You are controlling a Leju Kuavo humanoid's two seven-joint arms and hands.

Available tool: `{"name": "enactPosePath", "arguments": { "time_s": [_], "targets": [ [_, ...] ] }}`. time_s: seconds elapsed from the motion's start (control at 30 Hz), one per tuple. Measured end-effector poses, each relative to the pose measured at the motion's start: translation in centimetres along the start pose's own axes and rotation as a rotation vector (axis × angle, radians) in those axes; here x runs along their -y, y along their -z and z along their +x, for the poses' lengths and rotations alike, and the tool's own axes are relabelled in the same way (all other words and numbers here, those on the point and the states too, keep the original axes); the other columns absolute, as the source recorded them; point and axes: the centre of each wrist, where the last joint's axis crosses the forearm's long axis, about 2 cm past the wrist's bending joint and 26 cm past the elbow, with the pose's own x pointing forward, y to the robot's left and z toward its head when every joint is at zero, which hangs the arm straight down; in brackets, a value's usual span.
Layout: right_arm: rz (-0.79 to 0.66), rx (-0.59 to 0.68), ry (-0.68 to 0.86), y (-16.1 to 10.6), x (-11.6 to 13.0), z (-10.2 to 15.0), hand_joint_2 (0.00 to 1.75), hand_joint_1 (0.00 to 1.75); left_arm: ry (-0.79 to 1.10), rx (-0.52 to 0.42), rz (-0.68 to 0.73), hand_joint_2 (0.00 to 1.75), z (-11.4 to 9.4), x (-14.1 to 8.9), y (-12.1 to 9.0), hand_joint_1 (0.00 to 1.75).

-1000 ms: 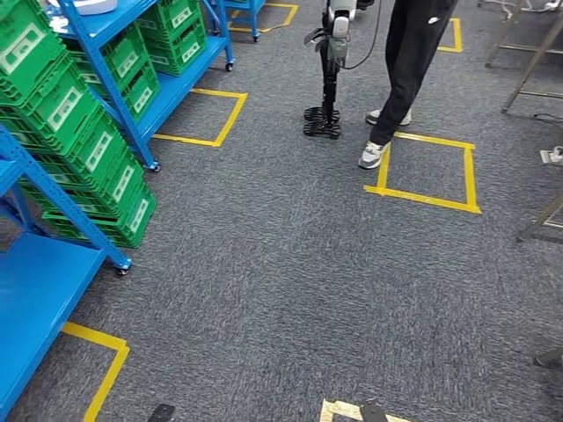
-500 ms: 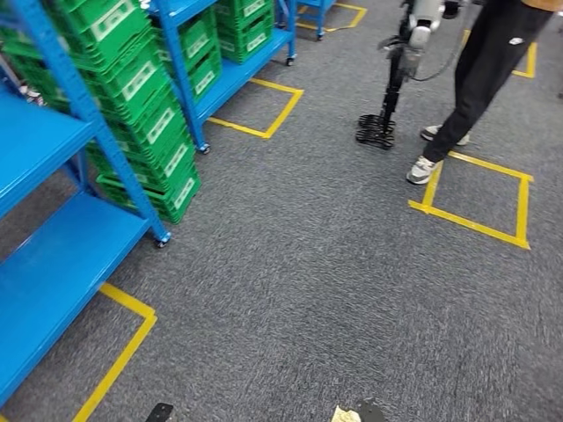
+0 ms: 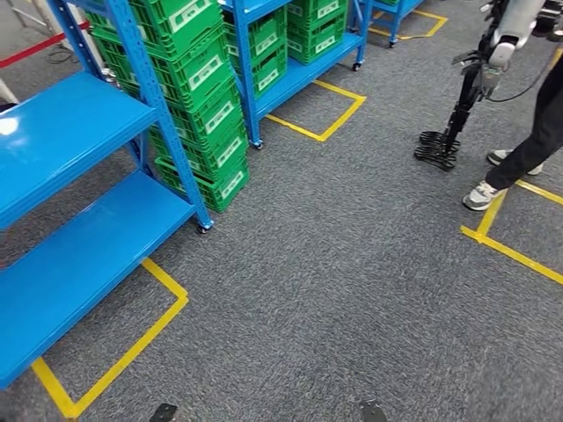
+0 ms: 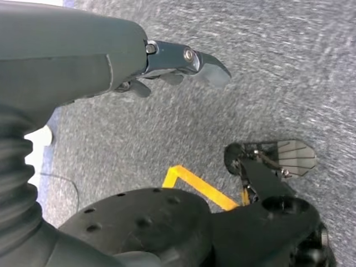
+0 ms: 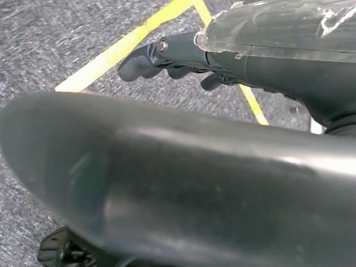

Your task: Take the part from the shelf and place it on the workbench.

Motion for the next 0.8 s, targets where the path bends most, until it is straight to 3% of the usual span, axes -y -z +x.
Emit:
{"name": "enactPosePath", "arguments": {
  "time_s": [0.8],
  "targets": [
    [0.009, -0.012, -0.011, -0.08, -0.1, -0.33, 0.0, 0.0, 0.007, -0.006, -0.003, 1.75, 0.09, -0.03, 0.02, 0.0]
  ]
}}
